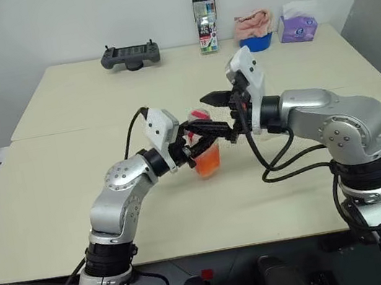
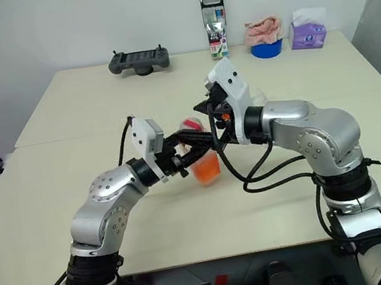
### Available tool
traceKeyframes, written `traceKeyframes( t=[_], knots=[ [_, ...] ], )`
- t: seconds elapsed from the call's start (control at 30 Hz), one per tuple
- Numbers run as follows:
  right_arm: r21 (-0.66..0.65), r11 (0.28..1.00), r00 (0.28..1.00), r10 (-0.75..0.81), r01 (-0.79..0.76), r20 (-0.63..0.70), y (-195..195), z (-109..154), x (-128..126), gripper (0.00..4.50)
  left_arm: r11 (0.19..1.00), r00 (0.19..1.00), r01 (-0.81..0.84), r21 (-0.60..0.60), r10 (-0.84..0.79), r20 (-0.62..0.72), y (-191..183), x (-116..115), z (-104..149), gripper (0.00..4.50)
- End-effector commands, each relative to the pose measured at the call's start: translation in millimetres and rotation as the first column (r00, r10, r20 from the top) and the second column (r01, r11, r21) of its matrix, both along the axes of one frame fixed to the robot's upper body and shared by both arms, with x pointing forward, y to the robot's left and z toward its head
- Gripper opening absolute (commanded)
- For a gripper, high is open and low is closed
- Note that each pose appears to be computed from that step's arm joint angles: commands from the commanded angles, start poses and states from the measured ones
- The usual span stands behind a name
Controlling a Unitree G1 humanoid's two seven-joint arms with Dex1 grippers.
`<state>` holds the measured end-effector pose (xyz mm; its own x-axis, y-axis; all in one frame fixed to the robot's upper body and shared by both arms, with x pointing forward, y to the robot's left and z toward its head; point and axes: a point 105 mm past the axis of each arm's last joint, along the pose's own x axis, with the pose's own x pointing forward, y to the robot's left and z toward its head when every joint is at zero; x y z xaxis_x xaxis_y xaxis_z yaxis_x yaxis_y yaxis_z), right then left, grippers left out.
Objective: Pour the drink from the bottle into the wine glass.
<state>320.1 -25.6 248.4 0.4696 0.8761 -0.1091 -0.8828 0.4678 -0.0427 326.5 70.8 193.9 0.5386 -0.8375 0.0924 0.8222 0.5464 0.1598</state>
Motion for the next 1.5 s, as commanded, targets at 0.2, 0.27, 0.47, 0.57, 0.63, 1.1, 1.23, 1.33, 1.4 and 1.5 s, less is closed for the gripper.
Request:
traceKeyframes(
  t=[0.2,0.27,0.47,0.57,0.63,1.1,1.23,1.33,1.4,1.5],
  knots=[
    [-0.022,0.999,0.998,-0.044,0.045,0.047,-2.9,3.7,5.2,1.81,0.999,0.997,0.027,-0.02,-0.025,0.079,-6.0,-7.5,19.6,2.14],
    [-0.038,0.998,0.997,-0.057,0.059,0.047,-4.9,1.5,7.8,1.8,0.999,0.996,0.027,-0.02,-0.025,0.08,-5.5,-7.3,20.2,2.14],
    [-0.013,0.99,0.983,0.142,-0.141,0.116,-10.2,13.8,-7.2,1.8,0.997,0.994,0.072,-0.028,-0.07,0.078,-7.0,-11.5,26.8,2.14],
    [-0.021,0.864,0.856,0.501,-0.502,0.133,-16.9,16.6,-53.6,1.8,0.99,0.989,0.138,-0.036,-0.136,0.054,-11.6,-18.2,29.9,2.14],
    [-0.129,0.755,0.755,0.653,-0.643,0.059,-29.4,1.3,-73.7,1.8,0.983,0.982,0.183,-0.032,-0.182,0.045,-16.4,-23.3,32.3,2.14],
    [-0.175,0.773,0.778,0.626,-0.61,0.052,-34.4,13.4,-42.5,3.87,0.974,0.973,0.227,-0.009,-0.226,0.054,-25.8,-30.0,37.5,2.14],
    [-0.173,0.798,0.799,0.595,-0.577,0.083,-34.2,15.9,-41.5,4.5,0.974,0.973,0.225,-0.009,-0.224,0.057,-26.5,-27.6,37.7,2.14],
    [-0.181,0.863,0.86,0.496,-0.472,0.123,-33.6,16.2,-33.8,4.5,0.975,0.973,0.222,-0.009,-0.221,0.059,-25.9,-26.2,38.0,2.14],
    [-0.201,0.894,0.894,0.429,-0.401,0.125,-34.1,12.3,-29.2,4.5,0.975,0.974,0.221,-0.01,-0.22,0.06,-25.2,-25.2,38.1,2.14],
    [-0.128,0.941,0.937,0.328,-0.312,0.124,-28.8,12.3,-29.4,4.5,0.976,0.974,0.217,-0.006,-0.216,0.062,-25.3,-22.5,37.4,2.14]
  ],
)
